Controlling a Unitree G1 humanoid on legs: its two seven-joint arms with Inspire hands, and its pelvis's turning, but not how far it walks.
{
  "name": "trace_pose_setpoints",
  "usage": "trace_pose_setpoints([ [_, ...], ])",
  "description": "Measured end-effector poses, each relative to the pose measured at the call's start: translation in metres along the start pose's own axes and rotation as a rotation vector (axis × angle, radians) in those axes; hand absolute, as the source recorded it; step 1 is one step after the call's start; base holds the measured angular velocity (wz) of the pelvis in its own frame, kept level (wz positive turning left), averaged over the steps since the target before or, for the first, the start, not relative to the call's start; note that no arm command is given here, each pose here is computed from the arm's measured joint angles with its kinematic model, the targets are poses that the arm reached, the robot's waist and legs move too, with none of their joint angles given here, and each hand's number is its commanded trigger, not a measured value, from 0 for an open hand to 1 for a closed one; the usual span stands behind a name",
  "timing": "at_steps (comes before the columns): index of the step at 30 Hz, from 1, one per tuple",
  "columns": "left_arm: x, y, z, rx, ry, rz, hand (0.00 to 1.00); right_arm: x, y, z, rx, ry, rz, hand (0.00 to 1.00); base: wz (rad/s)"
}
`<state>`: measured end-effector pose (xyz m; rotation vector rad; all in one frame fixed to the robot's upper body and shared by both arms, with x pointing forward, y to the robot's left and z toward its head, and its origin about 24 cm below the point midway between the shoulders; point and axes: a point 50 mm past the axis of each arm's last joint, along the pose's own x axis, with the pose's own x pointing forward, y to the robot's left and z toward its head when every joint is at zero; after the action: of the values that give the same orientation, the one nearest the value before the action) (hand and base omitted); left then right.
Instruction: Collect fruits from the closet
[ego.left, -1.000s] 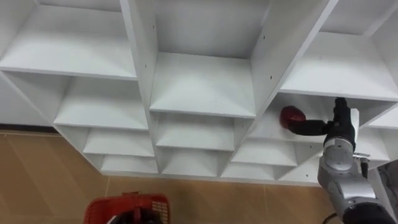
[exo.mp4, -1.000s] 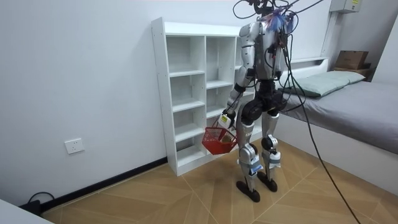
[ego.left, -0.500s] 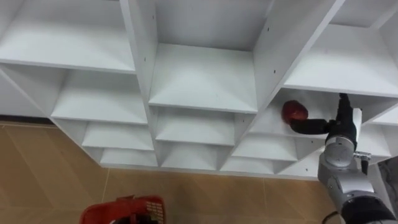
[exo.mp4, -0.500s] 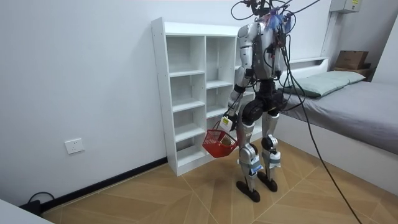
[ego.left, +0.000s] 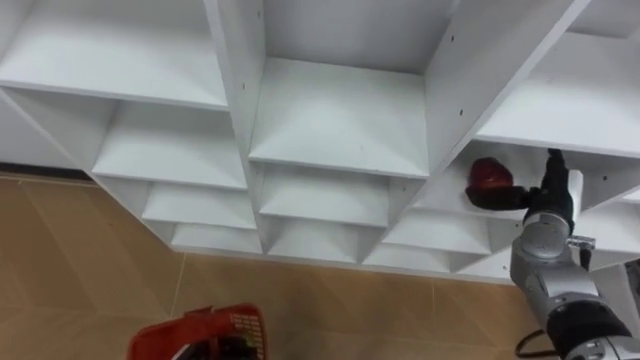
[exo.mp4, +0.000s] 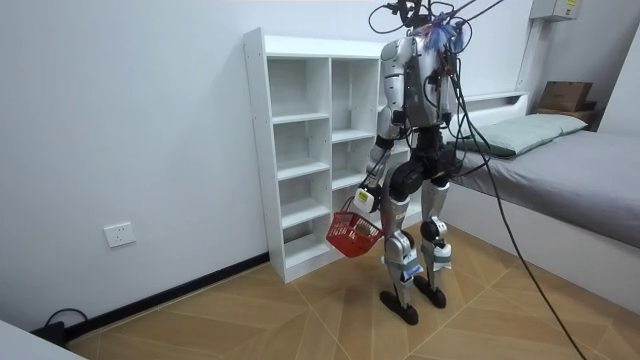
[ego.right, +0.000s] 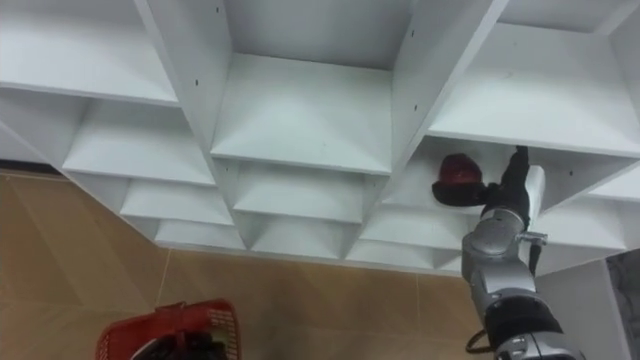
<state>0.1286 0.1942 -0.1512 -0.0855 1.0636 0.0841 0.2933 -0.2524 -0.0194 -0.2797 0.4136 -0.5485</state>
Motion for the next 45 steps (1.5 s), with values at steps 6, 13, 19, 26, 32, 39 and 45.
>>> trace_pose_setpoints([
  [6,0.001,-0.003,0.003,0.011,-0.006,-0.009,1.00,0.003,0.002,0.000,-0.015,0.016,0.016,0.00,0.00],
  [13,0.003,-0.006,0.006,0.035,-0.002,-0.015,1.00,0.004,0.003,0.003,-0.015,0.009,0.020,0.00,-0.01],
  [19,0.003,-0.007,0.006,0.037,-0.002,-0.016,1.00,0.005,0.006,0.010,-0.020,-0.017,0.024,0.00,0.00],
  [26,0.004,-0.006,0.007,0.042,-0.003,-0.011,1.00,0.005,0.006,0.010,-0.017,-0.029,0.022,0.00,0.00],
  [32,0.005,-0.007,0.008,0.052,0.001,-0.011,1.00,0.005,0.005,0.007,-0.023,-0.017,0.019,0.00,0.00],
  [39,0.007,-0.011,0.013,0.091,0.002,-0.023,1.00,0.007,0.006,0.015,-0.013,-0.034,0.008,0.00,-0.01],
  [45,0.008,-0.012,0.014,0.102,-0.007,-0.025,1.00,0.006,0.008,0.014,-0.022,-0.037,0.015,0.00,0.00],
])
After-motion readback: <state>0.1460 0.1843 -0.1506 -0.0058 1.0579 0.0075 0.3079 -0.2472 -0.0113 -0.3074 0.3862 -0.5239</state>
